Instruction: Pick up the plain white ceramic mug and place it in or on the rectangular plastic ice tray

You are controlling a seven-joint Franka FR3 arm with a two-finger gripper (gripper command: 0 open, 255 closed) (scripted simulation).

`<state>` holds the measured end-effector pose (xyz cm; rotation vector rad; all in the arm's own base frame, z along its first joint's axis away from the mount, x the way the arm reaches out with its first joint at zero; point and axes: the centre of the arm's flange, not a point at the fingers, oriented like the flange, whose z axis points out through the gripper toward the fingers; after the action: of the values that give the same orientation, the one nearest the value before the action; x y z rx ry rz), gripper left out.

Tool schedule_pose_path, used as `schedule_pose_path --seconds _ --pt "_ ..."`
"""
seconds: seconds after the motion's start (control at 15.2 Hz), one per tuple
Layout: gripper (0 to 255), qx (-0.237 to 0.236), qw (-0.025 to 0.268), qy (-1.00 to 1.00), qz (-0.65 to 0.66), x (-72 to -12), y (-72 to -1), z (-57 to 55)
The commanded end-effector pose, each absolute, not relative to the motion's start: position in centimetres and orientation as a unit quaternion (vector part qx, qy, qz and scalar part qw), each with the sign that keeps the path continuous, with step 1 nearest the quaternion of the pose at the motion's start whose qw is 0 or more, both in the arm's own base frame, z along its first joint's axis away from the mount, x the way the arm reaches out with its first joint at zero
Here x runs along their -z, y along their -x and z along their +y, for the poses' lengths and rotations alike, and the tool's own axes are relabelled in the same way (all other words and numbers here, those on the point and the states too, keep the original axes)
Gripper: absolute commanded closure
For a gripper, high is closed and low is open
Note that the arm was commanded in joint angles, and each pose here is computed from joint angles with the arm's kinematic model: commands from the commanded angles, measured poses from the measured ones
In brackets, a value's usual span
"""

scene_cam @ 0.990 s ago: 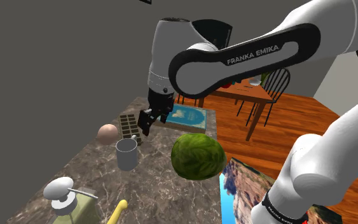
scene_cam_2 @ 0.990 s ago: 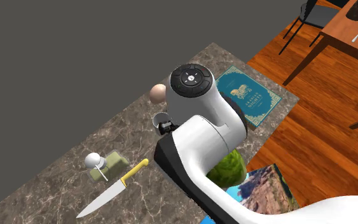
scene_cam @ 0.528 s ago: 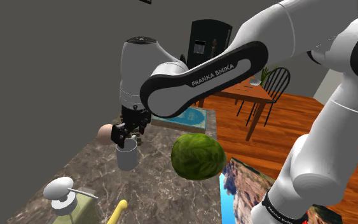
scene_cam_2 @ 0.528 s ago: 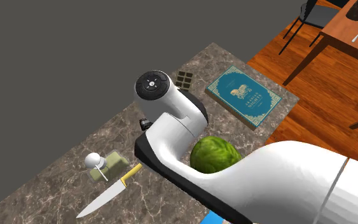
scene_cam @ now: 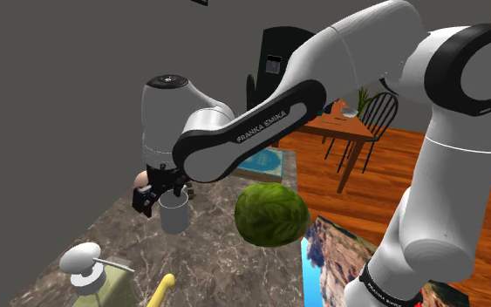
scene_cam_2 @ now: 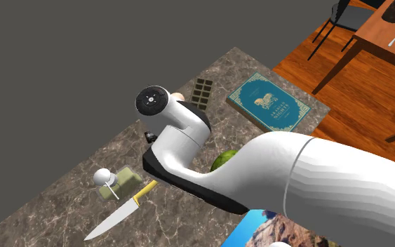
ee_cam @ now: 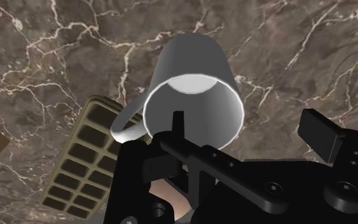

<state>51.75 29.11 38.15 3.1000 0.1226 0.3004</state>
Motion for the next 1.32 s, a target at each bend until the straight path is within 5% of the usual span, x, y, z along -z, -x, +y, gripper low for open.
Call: schedule_pose_path --seconds 0.0,0.66,0.73,1.25 --pt "0 -0.097 0.012 -0.994 0.039 -37.2 -52.1 29.1" --pt "0 -0.097 0.012 -0.994 0.039 -35.8 -52.3 29.1" --pt "255 -0.097 0.012 -0.994 0.039 -35.8 -52.3 29.1" --pt "255 -0.097 0.012 -0.994 0.039 -35.8 -52.3 29.1"
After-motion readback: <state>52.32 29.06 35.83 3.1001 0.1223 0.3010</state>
